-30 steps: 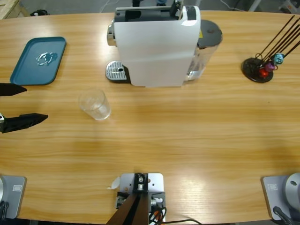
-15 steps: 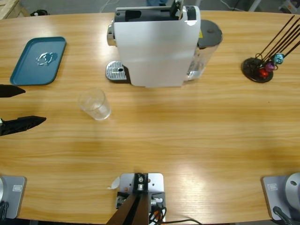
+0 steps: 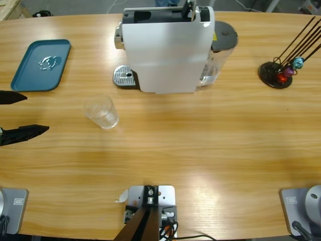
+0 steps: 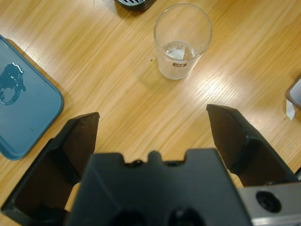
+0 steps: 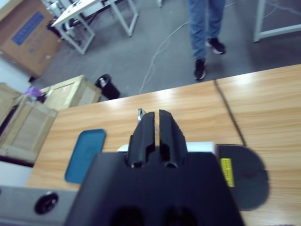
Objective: Pour coffee
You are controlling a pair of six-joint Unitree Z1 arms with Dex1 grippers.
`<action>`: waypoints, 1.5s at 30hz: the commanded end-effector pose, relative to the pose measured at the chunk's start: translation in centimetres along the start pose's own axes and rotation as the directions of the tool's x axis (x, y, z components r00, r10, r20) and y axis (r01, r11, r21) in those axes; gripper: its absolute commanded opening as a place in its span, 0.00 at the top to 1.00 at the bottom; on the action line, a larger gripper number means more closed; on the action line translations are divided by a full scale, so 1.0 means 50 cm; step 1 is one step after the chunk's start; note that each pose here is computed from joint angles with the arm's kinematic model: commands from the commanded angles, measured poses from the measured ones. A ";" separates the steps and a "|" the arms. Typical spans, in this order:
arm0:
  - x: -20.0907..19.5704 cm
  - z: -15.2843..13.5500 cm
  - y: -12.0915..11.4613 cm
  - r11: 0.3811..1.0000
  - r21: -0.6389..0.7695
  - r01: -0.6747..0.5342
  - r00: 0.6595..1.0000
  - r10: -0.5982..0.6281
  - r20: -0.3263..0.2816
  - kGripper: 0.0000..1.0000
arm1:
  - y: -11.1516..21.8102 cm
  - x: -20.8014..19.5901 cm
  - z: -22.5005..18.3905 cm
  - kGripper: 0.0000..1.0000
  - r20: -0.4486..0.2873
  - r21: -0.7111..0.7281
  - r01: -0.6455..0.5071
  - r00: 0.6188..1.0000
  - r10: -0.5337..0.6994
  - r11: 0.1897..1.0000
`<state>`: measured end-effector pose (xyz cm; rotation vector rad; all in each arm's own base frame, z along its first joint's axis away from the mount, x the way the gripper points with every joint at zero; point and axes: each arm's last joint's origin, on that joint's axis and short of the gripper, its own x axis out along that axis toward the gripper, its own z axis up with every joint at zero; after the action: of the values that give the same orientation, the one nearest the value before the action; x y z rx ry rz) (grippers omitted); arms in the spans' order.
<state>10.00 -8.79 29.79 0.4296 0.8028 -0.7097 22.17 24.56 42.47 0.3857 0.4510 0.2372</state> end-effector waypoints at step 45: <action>0.007 -0.020 -0.004 0.999 0.031 0.012 0.999 -0.010 -0.051 0.00 | 0.108 0.234 -0.280 1.00 -0.299 -0.195 -0.071 0.954 0.010 0.978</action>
<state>9.86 -8.68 29.68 0.4458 0.8142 -0.7144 25.46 34.20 36.09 0.3103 0.5500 0.3798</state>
